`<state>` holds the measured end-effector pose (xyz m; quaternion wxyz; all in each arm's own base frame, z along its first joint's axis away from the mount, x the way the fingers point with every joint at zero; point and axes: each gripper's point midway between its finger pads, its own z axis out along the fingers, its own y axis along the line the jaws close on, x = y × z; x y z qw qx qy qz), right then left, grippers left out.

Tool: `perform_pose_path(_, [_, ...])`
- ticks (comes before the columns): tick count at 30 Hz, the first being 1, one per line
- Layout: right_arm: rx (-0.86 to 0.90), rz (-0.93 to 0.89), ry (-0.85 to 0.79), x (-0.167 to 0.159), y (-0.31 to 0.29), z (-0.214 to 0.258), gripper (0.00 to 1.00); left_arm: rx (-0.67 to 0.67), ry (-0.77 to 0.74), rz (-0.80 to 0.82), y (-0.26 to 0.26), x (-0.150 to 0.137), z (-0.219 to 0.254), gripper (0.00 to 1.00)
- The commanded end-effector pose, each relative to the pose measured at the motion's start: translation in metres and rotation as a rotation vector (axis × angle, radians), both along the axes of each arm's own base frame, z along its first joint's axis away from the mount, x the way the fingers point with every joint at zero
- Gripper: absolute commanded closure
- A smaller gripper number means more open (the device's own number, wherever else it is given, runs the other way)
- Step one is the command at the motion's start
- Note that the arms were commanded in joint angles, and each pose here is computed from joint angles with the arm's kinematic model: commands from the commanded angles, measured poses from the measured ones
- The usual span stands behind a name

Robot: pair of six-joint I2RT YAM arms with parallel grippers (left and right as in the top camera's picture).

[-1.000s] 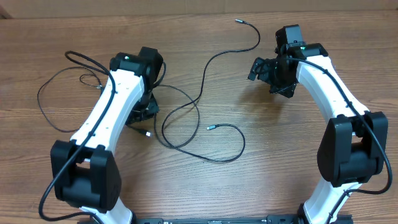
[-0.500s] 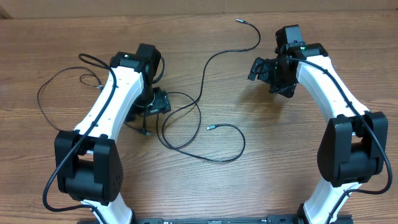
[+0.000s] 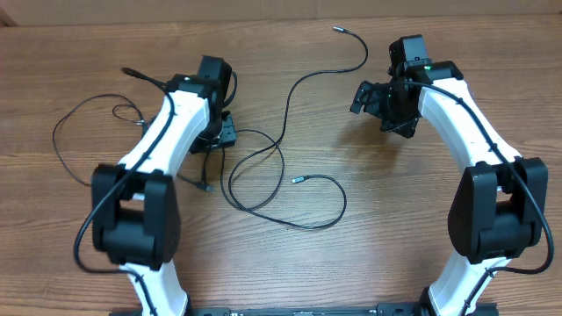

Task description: Untangle cables

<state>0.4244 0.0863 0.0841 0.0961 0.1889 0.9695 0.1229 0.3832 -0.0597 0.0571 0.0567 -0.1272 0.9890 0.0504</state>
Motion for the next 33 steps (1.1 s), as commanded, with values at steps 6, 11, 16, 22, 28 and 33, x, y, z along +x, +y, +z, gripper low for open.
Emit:
perform_pose_path(6, [-0.002,0.001,-0.006,0.0,0.0,0.001,0.0,0.038,0.04,-0.143,0.004,0.019,-0.055,0.47])
perform_pose_path(11, [-0.002,0.002,-0.006,0.0,0.0,0.001,0.0,-0.012,0.037,-0.231,-0.006,0.023,-0.06,0.45])
perform_pose_path(16, [-0.002,0.001,-0.005,0.0,0.0,0.001,0.0,-0.121,0.067,-0.242,-0.025,0.014,-0.063,0.54])
perform_pose_path(22, [-0.002,0.002,-0.005,0.0,0.0,0.001,0.0,-0.134,0.1,-0.188,-0.024,0.0,-0.077,0.6])
perform_pose_path(28, [-0.002,0.002,-0.006,0.0,0.0,0.001,0.0,-0.119,0.156,-0.182,-0.018,-0.02,-0.09,0.74])
perform_pose_path(33, [-0.002,0.002,-0.006,0.0,0.0,0.001,0.0,-0.119,0.161,-0.183,-0.018,-0.023,-0.092,0.96])
